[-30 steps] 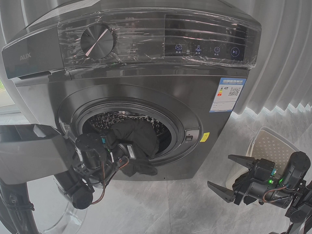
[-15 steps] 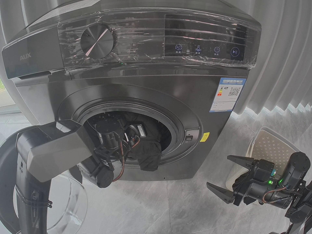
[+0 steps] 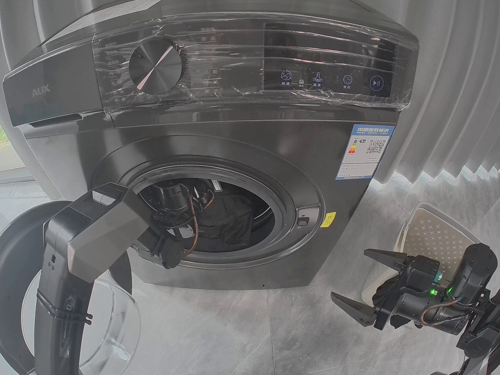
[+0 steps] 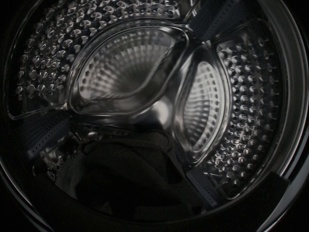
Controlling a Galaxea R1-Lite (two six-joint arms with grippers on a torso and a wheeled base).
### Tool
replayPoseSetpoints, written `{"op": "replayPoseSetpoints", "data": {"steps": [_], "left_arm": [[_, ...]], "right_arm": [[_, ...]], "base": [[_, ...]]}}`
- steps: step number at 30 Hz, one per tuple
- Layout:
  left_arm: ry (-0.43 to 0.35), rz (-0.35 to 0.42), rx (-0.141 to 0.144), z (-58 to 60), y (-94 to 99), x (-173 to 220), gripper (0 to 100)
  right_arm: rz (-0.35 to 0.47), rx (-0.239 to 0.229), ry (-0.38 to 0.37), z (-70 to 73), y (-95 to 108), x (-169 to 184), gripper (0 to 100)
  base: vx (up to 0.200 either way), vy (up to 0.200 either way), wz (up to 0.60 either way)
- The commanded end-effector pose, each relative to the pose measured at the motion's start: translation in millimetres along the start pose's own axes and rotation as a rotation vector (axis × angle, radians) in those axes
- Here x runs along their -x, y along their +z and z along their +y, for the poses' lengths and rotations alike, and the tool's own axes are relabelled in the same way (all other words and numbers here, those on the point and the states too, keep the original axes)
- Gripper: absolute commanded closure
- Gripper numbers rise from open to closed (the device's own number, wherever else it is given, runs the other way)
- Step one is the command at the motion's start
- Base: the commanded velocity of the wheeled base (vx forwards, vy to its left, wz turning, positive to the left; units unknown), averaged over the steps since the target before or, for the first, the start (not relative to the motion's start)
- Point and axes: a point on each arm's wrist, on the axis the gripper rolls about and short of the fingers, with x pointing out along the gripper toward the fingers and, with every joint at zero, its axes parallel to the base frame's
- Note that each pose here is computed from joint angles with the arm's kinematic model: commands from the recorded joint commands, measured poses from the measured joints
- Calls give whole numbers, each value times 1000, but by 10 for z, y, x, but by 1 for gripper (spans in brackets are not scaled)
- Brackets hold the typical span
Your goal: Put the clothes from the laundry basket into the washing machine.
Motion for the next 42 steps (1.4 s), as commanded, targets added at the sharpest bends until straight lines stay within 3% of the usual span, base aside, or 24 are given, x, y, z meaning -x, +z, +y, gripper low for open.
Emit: {"op": "replayPoseSetpoints", "data": {"steps": [1, 14, 15, 21, 27, 32, 33, 35, 42], "left_arm": [[15, -5, -4, 77, -35, -47, 100], [20, -10, -4, 101, -17, -62, 100], [20, -12, -3, 101, -16, -62, 0], [14, 6, -5, 65, -46, -10, 0], [3, 102, -29, 13, -103, 224, 0], [-25, 237, -89, -6, -275, 518, 0], [-43, 281, -116, 5, -347, 615, 0], [-57, 315, -143, 29, -406, 689, 0], [-64, 331, -155, 22, -464, 720, 0]], "right_arm": [[20, 0, 3, 7, -36, 27, 0], [23, 0, 4, 10, -40, 25, 0], [23, 0, 4, 10, -40, 25, 0], [23, 0, 4, 10, -40, 25, 0], [23, 0, 4, 10, -40, 25, 0], [26, -1, 5, 10, -46, 21, 0], [27, -1, 5, 11, -47, 21, 0], [29, -1, 7, 14, -49, 21, 0], [32, 19, 16, 34, -51, 19, 0]], "base": [[0, 0, 0], [0, 0, 0], [0, 0, 0], [0, 0, 0], [0, 0, 0], [0, 0, 0], [0, 0, 0], [0, 0, 0], [0, 0, 0]]}}
